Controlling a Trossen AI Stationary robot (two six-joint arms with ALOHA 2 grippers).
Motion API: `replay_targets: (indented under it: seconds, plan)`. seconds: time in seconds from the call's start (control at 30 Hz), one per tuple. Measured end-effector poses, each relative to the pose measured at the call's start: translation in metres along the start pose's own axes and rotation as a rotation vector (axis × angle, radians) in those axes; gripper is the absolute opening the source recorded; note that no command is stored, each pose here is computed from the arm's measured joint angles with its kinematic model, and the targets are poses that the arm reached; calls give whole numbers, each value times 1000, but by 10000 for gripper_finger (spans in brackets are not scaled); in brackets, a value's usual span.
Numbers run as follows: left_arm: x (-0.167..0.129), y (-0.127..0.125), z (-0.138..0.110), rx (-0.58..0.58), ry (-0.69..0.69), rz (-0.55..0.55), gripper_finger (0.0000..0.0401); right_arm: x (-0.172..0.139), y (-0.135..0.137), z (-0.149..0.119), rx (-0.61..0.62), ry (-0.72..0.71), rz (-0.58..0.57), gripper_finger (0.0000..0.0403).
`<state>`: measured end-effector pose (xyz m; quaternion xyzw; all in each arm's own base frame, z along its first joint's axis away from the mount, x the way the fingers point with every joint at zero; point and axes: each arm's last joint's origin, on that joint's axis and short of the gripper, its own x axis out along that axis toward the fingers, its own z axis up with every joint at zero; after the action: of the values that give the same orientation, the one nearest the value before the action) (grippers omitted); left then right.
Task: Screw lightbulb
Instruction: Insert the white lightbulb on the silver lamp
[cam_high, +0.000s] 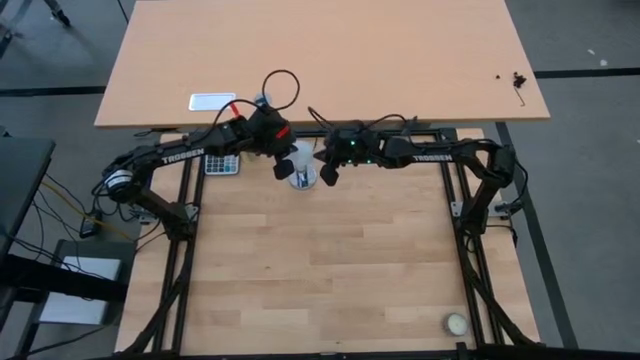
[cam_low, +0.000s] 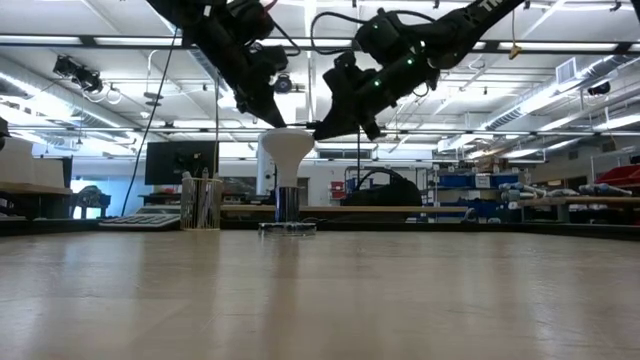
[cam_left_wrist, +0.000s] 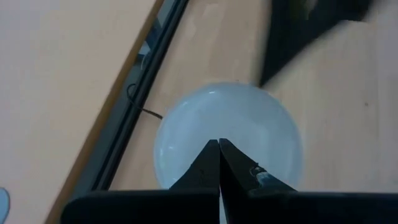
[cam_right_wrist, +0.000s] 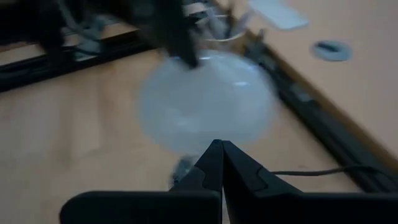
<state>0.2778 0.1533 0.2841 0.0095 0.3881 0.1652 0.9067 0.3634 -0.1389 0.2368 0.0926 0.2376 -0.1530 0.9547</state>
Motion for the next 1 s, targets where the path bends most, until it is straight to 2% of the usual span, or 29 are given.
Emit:
replay_targets:
  seconds: [0.13,0.23,0.37,0.47,0.57,0.7,1.0]
  plan:
    - [0,3,1,-6,-14,0,0,-1,12,-1,-7,16,84,11]
    - [0,4,1,-8,-15,-1,0,-4,20,0,-24,9,104,11]
    - [0,4,0,-10,-9,4,0,-9,19,7,-45,-41,-29,11]
    - [0,4,0,-9,-8,3,0,-10,5,8,-29,-44,-151,11]
    - [0,4,0,-10,-6,1,0,-9,-7,7,-9,-31,-182,11]
    - [0,4,0,-12,-8,0,0,-4,-12,3,16,-12,-116,11]
    - [0,4,0,-12,-10,1,0,-2,-1,2,-2,-10,-41,11]
